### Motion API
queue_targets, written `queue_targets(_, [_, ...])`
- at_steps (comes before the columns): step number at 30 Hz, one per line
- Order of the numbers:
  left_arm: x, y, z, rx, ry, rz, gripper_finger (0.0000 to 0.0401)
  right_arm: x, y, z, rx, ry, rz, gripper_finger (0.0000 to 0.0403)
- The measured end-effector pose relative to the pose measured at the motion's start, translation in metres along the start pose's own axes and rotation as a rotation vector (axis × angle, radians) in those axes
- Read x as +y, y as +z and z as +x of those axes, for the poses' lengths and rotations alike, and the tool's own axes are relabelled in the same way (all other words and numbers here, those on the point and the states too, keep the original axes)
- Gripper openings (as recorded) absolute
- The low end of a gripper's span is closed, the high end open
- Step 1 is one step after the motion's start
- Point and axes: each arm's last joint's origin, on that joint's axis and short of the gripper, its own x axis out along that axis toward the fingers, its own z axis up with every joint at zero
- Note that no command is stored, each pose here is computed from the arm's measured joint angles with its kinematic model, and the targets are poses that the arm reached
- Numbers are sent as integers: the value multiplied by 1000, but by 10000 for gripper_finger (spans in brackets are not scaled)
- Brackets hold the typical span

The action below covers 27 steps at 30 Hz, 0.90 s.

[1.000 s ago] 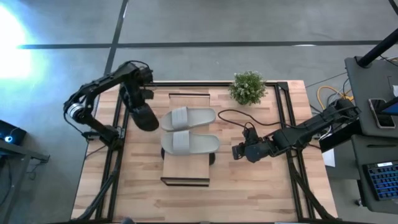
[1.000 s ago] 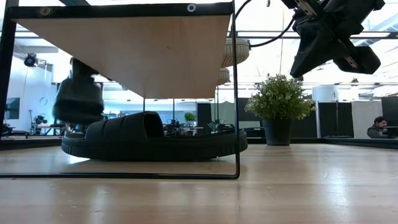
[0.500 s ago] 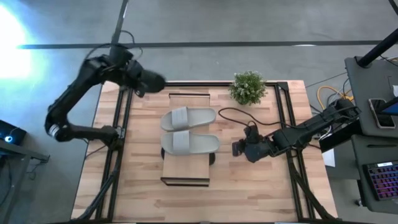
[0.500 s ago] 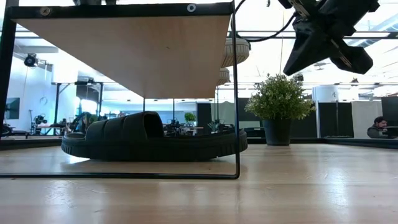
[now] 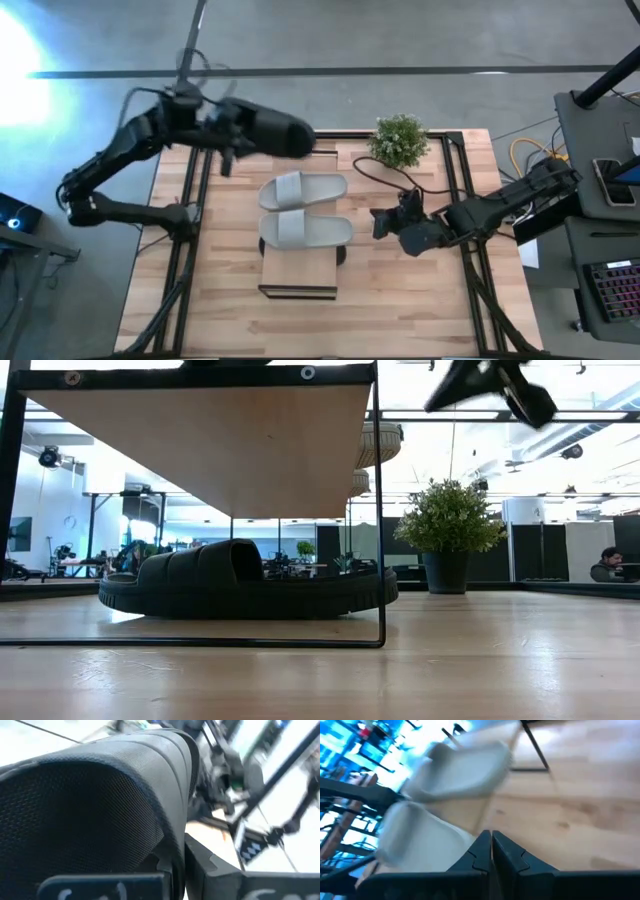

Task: Pick and place slides into the shelf
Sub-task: Move the black slide under the shelf

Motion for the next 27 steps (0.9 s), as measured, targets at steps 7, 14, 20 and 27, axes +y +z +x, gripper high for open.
queue_targets(7, [-19, -12, 51, 124, -29, 95, 0, 44, 30, -32, -38, 138, -104, 9])
queue_targets(14, [-10, -16, 90, 150, 22, 88, 0, 87, 66, -85, -143, 282, -152, 9])
queue_targets(20, [-14, -10, 115, 49, -12, 129, 0, 97, 67, -84, -168, 273, -144, 18])
queue_targets(27, [-20, -22, 137, 118, 2, 166, 0, 101, 65, -81, -208, 249, -116, 90])
